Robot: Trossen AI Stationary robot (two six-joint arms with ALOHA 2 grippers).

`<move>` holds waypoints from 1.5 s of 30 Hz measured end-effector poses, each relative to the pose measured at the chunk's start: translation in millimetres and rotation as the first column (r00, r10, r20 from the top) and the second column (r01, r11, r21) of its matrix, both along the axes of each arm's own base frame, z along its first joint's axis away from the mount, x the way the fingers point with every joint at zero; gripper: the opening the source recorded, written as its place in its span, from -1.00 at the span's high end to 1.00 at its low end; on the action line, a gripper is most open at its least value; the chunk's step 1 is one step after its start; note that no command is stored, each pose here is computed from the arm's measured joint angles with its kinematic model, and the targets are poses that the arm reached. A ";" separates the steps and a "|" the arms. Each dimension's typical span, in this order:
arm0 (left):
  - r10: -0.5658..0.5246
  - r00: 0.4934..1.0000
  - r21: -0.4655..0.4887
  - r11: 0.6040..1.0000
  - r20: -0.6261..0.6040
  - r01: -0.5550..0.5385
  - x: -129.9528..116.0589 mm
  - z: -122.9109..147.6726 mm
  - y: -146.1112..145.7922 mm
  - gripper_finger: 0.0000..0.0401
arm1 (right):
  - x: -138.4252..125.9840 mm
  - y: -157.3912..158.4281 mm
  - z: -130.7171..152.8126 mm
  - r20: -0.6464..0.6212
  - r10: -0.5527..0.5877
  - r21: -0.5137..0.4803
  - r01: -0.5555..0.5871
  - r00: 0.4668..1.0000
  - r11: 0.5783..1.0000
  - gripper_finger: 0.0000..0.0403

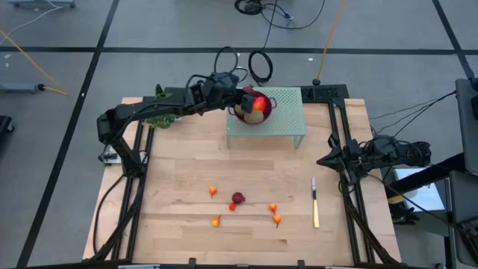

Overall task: Pick & Place Fruit
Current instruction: Put the top pomegranate into the strainer bowl

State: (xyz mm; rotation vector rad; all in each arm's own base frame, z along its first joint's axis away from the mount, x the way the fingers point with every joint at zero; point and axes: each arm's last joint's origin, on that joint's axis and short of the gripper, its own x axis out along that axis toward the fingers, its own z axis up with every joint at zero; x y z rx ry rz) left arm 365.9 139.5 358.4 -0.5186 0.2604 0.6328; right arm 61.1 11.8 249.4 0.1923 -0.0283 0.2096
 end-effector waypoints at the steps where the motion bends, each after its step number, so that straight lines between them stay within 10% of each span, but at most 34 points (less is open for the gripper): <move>1: -0.008 1.000 0.016 1.000 -0.024 0.008 1.8 1.9 0.6 0.13 | 0.0 0.0 0.0 0.000 0.000 0.000 0.000 1.000 1.000 0.98; 17: -0.075 0.930 0.028 0.995 -0.359 0.091 41.3 -0.9 16.8 0.13 | 0.0 0.0 0.0 -0.002 0.001 0.007 -0.001 1.000 1.000 0.98; 45: -0.088 0.907 0.006 0.995 -0.411 0.099 37.8 -5.3 14.9 -0.10 | 0.0 0.0 0.0 -0.001 0.001 0.007 -0.001 1.000 1.000 0.98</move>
